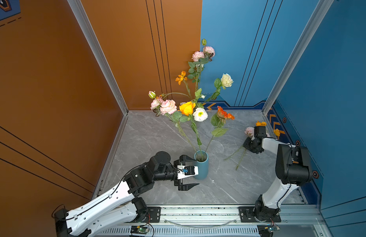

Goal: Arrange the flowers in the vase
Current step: 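Grasp the orange poppy stems on the table with the right gripper, then lift the orange poppies upright with the right gripper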

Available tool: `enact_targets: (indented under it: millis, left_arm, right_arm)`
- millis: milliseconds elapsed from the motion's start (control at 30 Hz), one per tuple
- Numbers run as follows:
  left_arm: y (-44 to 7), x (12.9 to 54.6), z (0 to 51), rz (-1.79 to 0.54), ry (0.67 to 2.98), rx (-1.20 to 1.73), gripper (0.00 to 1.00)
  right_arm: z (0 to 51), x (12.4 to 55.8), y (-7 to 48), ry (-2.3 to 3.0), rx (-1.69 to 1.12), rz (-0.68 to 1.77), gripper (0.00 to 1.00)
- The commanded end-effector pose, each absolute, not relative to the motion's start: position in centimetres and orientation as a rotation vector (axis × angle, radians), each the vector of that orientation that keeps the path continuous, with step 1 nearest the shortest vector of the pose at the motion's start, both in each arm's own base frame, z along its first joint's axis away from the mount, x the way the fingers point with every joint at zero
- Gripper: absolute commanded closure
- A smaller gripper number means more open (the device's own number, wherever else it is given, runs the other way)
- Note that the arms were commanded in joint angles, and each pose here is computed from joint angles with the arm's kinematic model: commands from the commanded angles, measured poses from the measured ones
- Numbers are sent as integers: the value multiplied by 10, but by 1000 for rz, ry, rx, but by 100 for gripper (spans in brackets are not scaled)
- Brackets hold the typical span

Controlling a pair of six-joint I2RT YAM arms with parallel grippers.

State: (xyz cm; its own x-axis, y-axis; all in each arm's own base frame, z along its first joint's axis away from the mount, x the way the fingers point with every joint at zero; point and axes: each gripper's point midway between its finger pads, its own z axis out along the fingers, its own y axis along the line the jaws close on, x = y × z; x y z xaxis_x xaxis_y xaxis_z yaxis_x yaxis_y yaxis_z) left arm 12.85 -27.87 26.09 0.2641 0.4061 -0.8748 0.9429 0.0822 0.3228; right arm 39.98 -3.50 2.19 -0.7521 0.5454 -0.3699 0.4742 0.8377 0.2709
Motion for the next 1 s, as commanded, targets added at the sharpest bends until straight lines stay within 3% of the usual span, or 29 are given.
enact_targets:
  millis: [0, 67, 400, 733, 967]
  left_arm:
    - [-276, 127, 256, -644, 1321, 1518, 2]
    - [-275, 127, 255, -642, 1322, 1519, 2]
    - [-275, 128, 255, -636, 1325, 1518, 2]
    - [-273, 127, 259, -635, 1313, 1511, 2]
    - [-270, 128, 262, -616, 1305, 1504, 2]
  right_arm:
    - [20, 379, -31, 2630, 739, 194, 94]
    - [30, 380, -29, 2595, 720, 204, 100]
    - [163, 389, -25, 2246, 567, 181, 100]
    - [275, 355, -22, 1971, 502, 205, 100]
    - [354, 332, 13, 1693, 343, 412, 100]
